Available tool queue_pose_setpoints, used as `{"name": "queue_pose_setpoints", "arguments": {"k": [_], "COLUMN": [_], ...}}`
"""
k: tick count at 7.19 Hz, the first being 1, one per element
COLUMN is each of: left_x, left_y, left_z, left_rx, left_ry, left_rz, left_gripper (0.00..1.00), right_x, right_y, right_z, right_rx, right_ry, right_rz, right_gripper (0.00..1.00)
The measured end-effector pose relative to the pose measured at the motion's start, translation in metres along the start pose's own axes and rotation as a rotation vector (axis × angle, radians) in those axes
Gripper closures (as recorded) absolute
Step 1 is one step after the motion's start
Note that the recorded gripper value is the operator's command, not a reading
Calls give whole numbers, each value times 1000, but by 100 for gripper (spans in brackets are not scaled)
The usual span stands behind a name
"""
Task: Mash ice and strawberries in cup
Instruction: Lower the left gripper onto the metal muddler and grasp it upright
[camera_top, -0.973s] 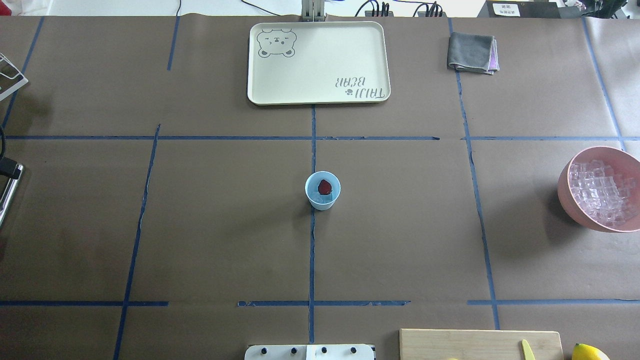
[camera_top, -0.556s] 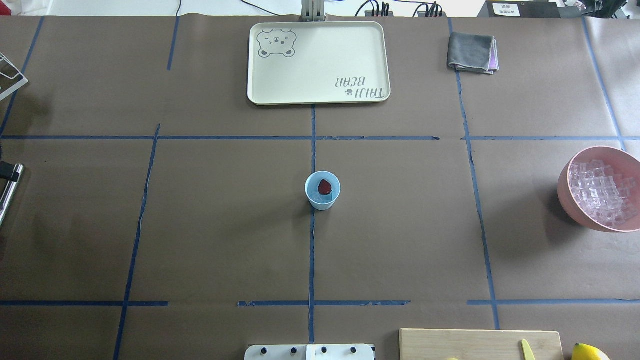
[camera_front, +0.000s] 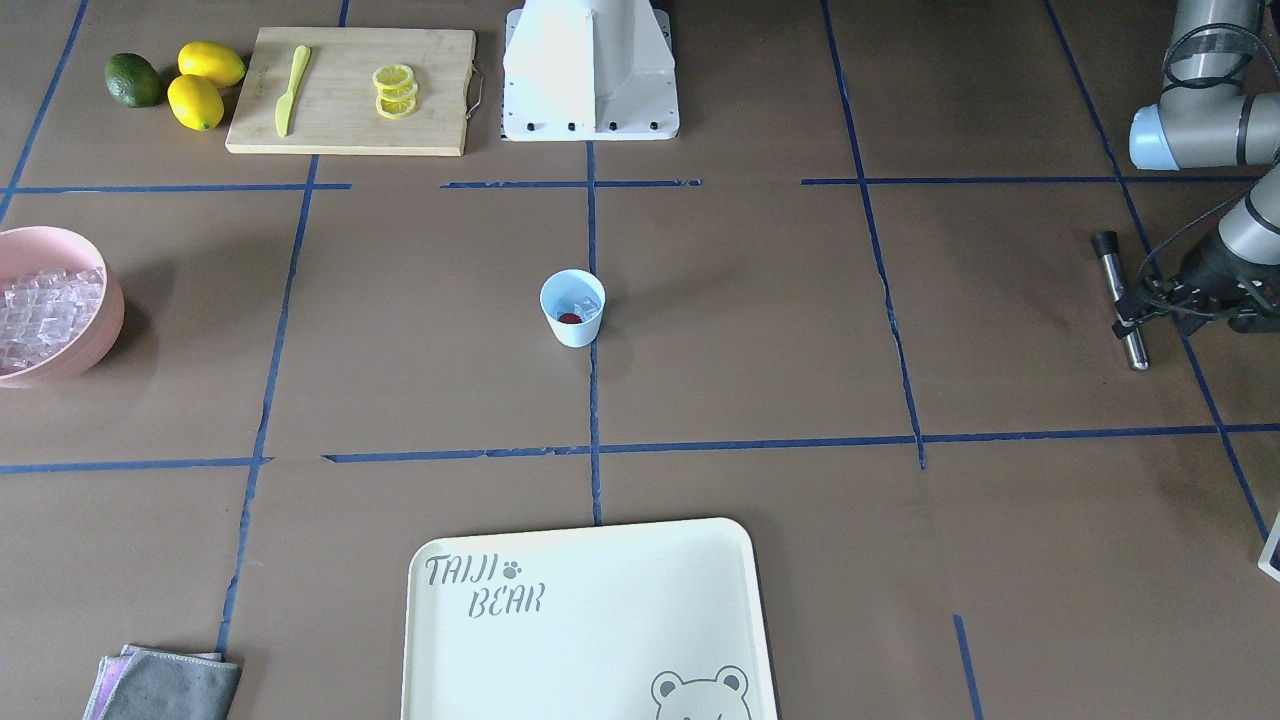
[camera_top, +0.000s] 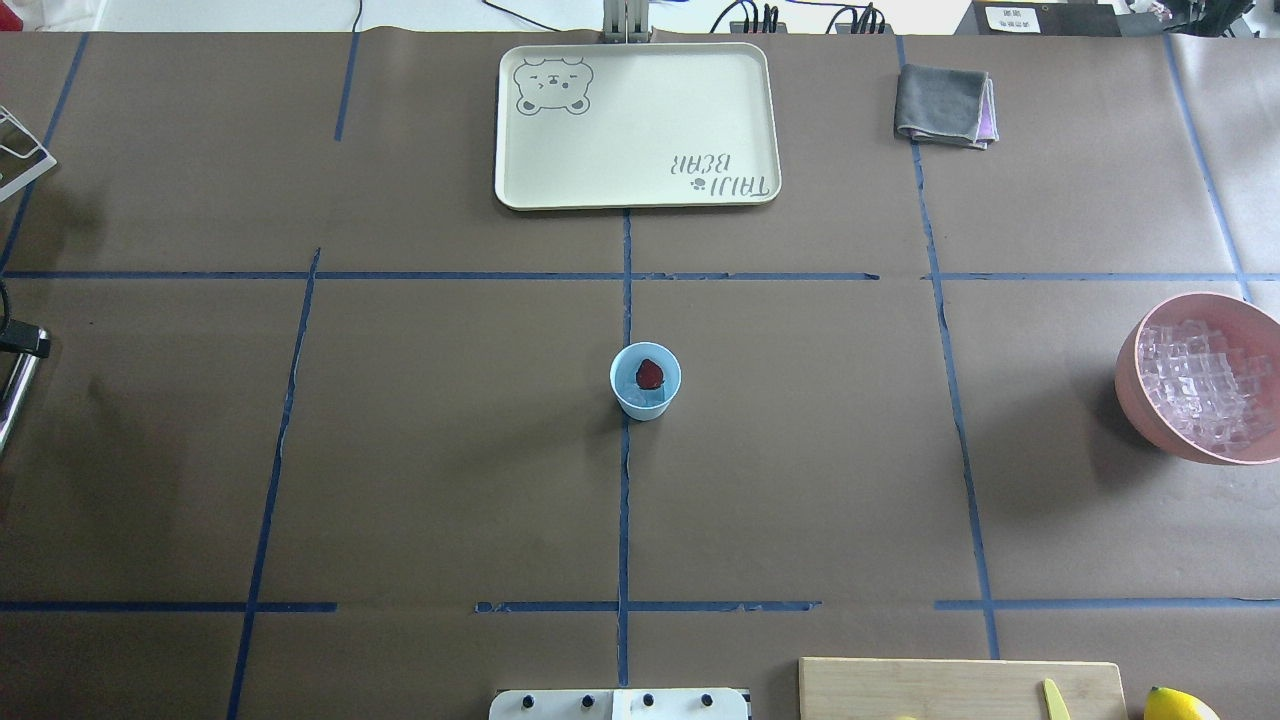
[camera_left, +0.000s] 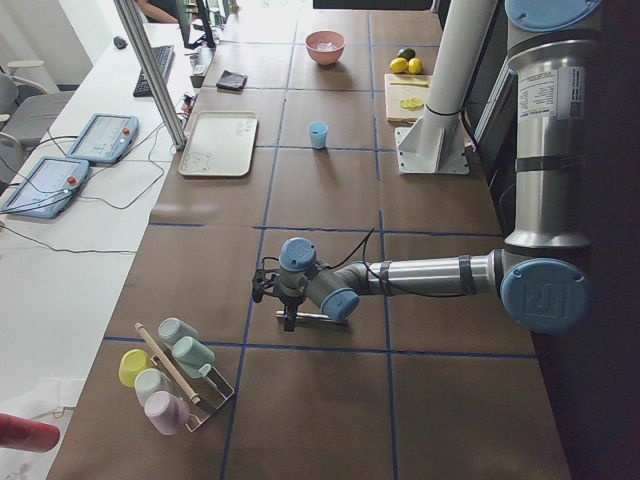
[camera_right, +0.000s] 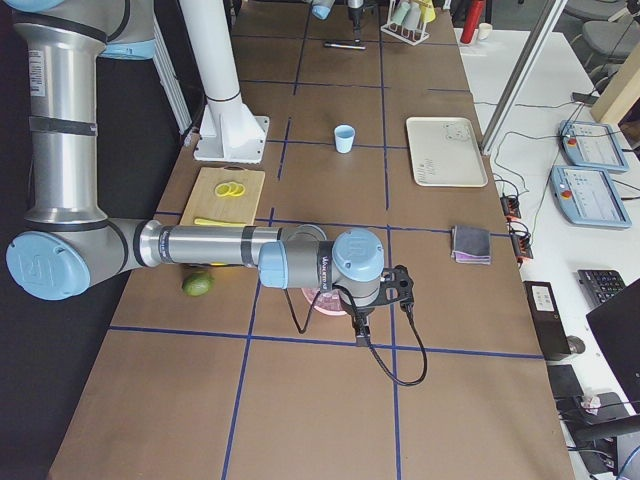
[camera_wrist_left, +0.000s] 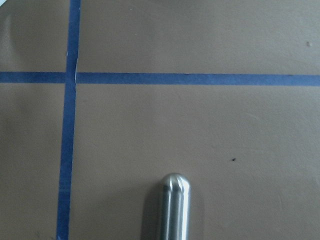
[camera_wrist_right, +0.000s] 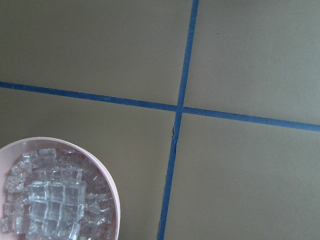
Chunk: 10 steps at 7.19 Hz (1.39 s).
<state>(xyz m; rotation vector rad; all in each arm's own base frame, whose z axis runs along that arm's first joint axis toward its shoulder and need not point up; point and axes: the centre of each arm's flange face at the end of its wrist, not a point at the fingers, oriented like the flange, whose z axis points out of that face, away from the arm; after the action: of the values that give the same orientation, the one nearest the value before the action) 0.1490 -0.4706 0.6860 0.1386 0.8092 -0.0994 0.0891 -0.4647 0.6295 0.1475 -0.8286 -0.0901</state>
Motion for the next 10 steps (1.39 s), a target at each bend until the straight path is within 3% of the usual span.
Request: {"name": "queue_pose_setpoints", "arguments": {"k": [5, 6, 10], "left_x": [7, 9, 9], "left_y": [6, 8, 13], "left_z": [23, 25, 24], "left_rx": [-29, -35, -40], "left_ry": [1, 1, 5], "left_rz": [4, 8, 16], "left_gripper": [0, 9, 92], "right_x": [1, 2, 1], "right_y": [0, 0, -1], "right_z": [2, 2, 1], "right_rx": [-4, -6, -3], "right_ry": [2, 3, 4], "right_rz": [1, 1, 1], "right_gripper": [1, 1, 1]}}
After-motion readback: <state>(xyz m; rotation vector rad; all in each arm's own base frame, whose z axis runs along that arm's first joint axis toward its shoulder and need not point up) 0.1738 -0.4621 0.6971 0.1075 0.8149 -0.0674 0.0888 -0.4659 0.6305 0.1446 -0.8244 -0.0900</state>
